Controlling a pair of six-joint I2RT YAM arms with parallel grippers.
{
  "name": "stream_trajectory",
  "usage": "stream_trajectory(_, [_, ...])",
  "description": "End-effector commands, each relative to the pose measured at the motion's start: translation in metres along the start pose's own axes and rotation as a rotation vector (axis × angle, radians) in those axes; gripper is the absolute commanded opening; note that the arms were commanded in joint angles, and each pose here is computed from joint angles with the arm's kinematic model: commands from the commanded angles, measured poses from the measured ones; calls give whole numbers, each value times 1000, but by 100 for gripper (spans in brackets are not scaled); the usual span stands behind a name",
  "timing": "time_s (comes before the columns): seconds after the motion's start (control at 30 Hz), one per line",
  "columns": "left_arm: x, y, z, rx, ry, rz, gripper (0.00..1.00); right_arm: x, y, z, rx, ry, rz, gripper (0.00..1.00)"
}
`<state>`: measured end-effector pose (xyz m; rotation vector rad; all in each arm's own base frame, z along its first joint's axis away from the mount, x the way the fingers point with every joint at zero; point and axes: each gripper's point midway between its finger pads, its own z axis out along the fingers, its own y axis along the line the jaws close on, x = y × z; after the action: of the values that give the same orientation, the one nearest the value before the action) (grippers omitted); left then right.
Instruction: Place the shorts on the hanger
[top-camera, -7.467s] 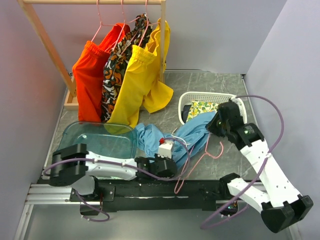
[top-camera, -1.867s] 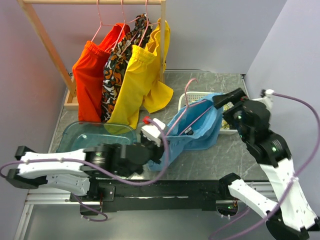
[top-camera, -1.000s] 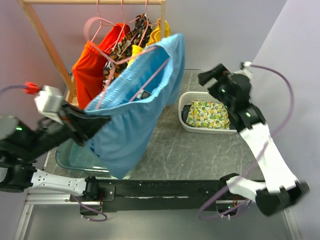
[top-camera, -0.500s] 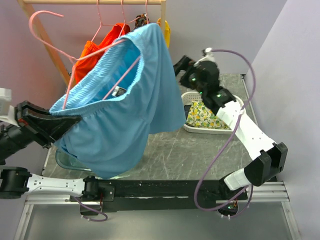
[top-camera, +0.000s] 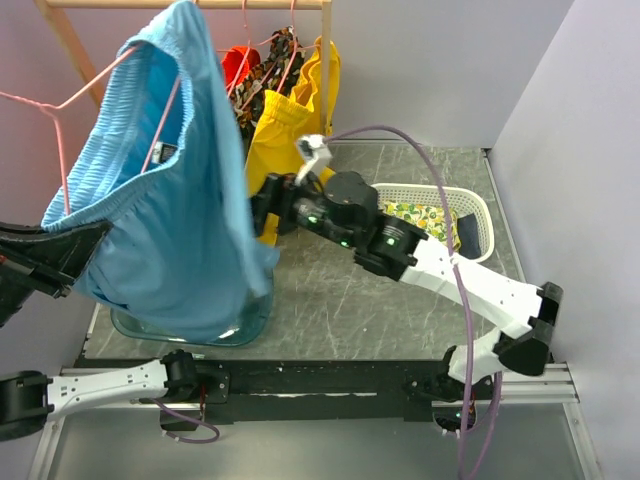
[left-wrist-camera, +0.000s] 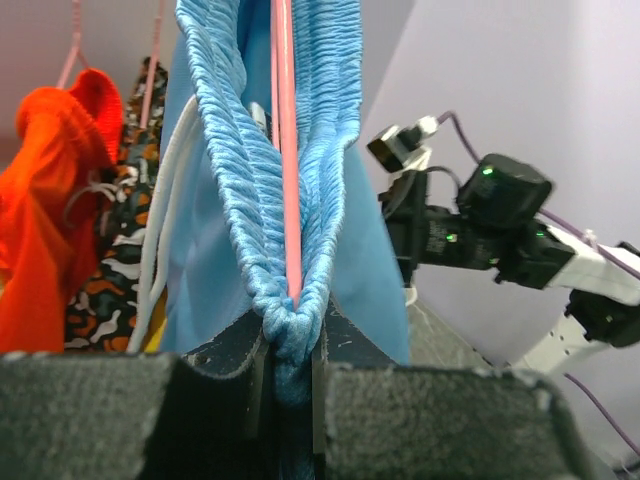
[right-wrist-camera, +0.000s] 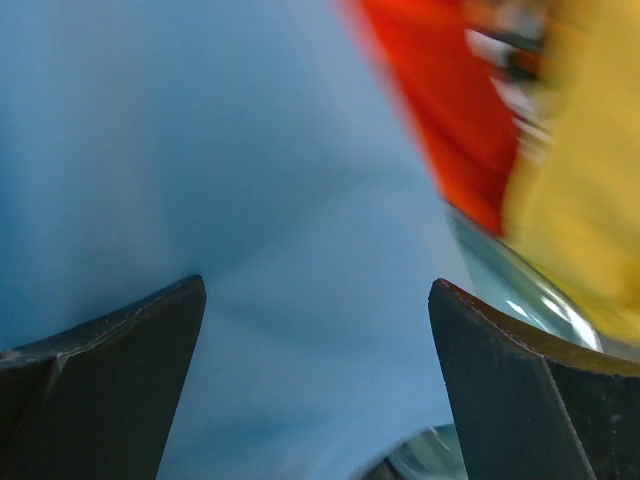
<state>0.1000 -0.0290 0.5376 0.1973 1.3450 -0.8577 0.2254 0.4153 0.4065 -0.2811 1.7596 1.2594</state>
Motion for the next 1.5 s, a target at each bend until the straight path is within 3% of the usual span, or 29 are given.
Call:
stream_trajectory(0.0, [-35,10,-9,-81,-172,-27,1,-29,60,24,-105,-57,-53,100])
stream_trajectory(0.03, [-37,13,-12,-96,-188,-24,1,-10,56,47,-91,-14,-60,100])
stream_trajectory(0.1, [-44,22,-24,-157,-240,-17,1,-19,90,58,-148,-15,-62,100])
stream_trajectory(0.13, [-45,24,-27,-176,-252,-13,1,9,80,88,-121,43,-68,100])
stream_trajectory(0.2, [-51,33,-39,-240,-288,-3,1,-2,111,96,-178,42,-56,100])
stream_trajectory(0.23, [-52,34,-41,-257,-295,4,1,27,100,121,-161,94,-53,100])
stream_trajectory(0.27, [-55,37,-48,-282,-318,8,1,16,114,120,-196,75,-41,100])
stream_trajectory(0.37, [-62,42,-62,-338,-360,30,1,45,108,135,-197,120,-19,100])
stream_trajectory(0.93, [-101,28,-119,-355,-487,91,1,38,46,89,56,52,-80,100])
stream_trajectory(1.13, [-81,49,-93,-489,-415,139,1,41,29,73,116,53,-95,100])
stream_trajectory(1.33, [-23,81,-36,-668,-213,188,1,44,4,48,198,54,-130,100])
stream_trajectory(1.47, [-5,92,-17,-735,-143,189,1,42,-8,26,231,47,-147,100])
